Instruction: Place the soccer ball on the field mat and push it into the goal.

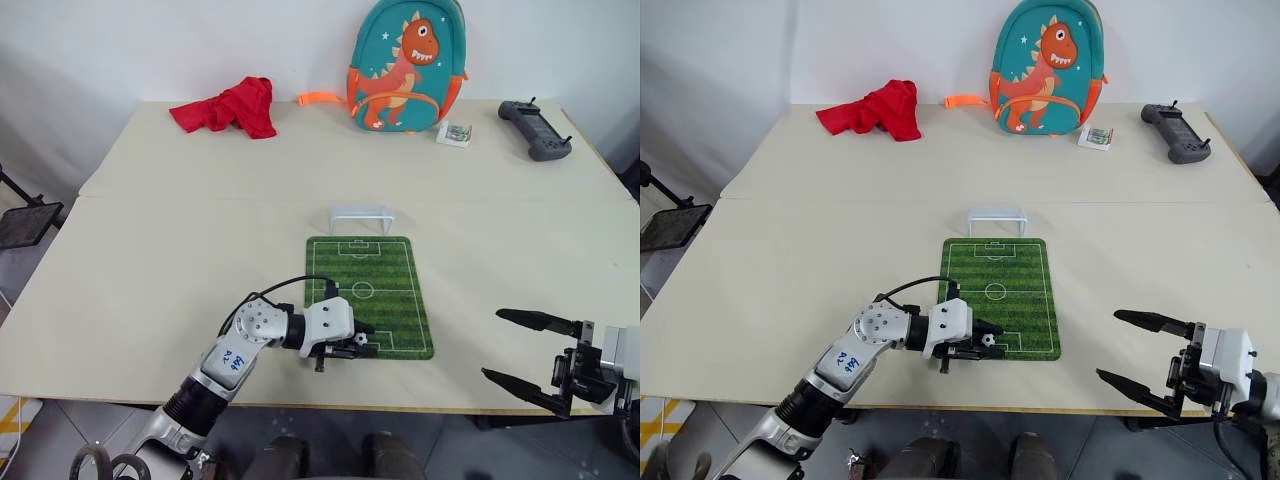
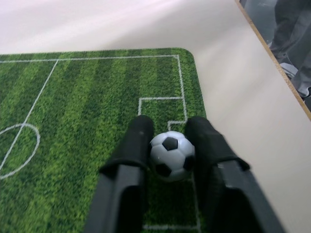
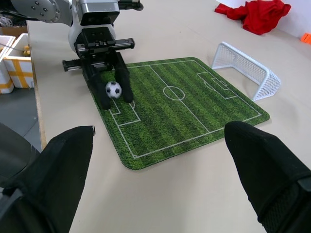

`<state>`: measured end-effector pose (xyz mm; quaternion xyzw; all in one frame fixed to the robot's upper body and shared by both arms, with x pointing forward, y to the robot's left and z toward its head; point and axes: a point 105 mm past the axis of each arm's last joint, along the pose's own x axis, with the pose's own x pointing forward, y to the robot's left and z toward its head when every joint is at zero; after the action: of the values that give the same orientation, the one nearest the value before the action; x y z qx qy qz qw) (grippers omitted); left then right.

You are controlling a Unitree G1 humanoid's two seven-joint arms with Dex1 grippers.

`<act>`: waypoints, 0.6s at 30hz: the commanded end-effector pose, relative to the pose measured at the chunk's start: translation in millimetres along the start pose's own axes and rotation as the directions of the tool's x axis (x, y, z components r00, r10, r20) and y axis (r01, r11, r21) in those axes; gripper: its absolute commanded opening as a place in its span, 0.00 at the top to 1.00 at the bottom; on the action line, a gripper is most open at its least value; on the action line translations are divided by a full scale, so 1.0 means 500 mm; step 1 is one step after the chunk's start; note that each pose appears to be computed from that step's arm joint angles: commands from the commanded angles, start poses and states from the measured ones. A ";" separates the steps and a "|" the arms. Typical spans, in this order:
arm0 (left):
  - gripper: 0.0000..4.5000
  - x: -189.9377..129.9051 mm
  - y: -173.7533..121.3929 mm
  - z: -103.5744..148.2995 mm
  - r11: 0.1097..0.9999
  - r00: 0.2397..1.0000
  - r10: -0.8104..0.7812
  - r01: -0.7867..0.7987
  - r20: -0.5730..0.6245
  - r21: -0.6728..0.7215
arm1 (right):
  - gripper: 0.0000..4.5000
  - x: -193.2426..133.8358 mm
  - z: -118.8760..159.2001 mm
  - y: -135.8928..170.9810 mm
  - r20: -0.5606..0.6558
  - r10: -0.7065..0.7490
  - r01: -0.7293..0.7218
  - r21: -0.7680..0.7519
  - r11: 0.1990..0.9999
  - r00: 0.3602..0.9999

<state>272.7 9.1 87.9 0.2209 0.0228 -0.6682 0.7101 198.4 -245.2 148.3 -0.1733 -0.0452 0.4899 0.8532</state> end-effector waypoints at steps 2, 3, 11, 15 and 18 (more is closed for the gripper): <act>0.36 -0.002 0.000 0.021 0.999 0.999 0.008 -0.009 0.040 0.039 | 0.00 0.003 0.008 0.002 0.021 0.006 -0.005 -0.018 1.000 1.000; 0.36 -0.003 0.001 0.023 0.999 0.999 0.011 -0.013 0.046 0.037 | 0.00 0.002 0.007 0.002 0.023 0.004 -0.004 -0.017 1.000 1.000; 0.36 -0.028 0.004 0.050 0.999 0.994 0.006 -0.011 0.106 0.045 | 0.00 0.002 0.002 0.003 0.025 0.006 -0.006 -0.001 1.000 1.000; 0.36 -0.068 0.004 0.066 0.999 0.992 0.017 -0.022 0.128 0.034 | 0.00 -0.001 -0.002 0.000 0.021 0.009 -0.009 0.005 1.000 1.000; 0.36 -0.101 -0.009 0.072 1.000 0.990 0.015 -0.015 0.139 0.004 | 0.00 -0.004 -0.004 -0.012 0.022 -0.002 0.002 -0.006 1.000 1.000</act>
<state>263.3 40.1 123.4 0.1873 -0.0118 -0.6691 0.7191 201.9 -248.9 145.2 -0.1639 -0.0457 0.4909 0.8544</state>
